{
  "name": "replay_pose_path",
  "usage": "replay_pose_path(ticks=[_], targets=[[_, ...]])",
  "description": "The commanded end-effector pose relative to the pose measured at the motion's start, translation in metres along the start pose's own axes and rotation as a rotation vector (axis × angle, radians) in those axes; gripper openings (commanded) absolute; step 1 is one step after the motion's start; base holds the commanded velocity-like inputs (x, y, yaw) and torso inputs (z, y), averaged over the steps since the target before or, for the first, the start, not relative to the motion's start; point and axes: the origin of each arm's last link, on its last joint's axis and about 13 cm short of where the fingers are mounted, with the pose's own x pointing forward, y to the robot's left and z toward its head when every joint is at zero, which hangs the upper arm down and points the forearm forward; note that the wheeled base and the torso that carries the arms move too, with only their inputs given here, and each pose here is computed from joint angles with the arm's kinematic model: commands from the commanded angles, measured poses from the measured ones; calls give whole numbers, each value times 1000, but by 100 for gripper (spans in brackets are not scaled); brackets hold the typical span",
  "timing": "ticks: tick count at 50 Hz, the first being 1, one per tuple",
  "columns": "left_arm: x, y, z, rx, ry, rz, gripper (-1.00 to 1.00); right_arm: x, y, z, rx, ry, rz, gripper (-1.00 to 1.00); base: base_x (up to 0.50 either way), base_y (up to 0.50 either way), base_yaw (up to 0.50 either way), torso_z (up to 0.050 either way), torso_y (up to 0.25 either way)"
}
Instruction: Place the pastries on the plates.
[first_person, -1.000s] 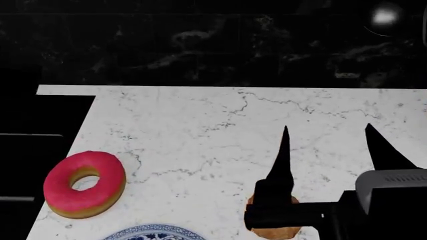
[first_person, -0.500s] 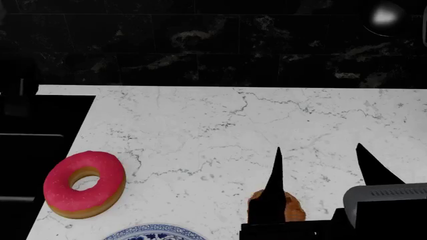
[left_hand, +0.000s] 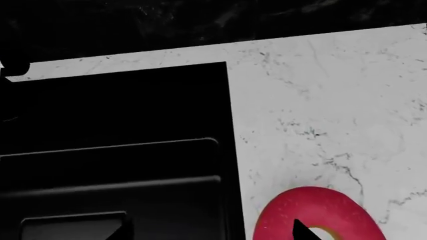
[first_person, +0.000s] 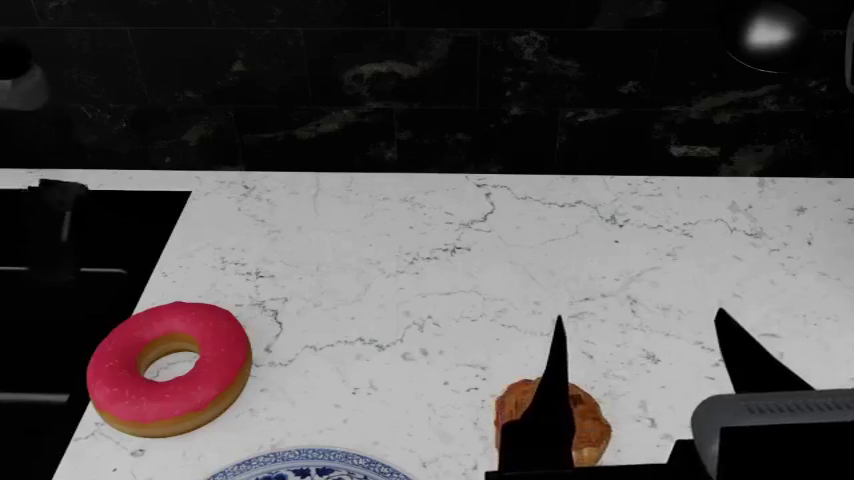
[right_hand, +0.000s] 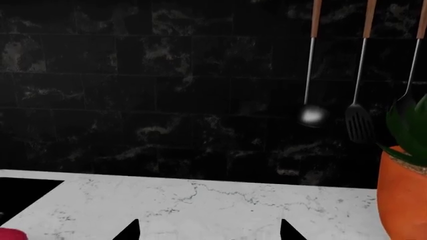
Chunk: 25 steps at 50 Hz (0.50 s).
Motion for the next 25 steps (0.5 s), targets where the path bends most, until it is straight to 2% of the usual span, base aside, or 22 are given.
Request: replay_pose_path(ticks=[1,25], targets=[[12,-11,-7,25,40,-67,100,-1,0,0,19,-5,-8,100,0,0,0,0,0],[21,-20,-13,77,76,-81,100,-2,2,2,23,0,-1,100,0,0,0,0,0]])
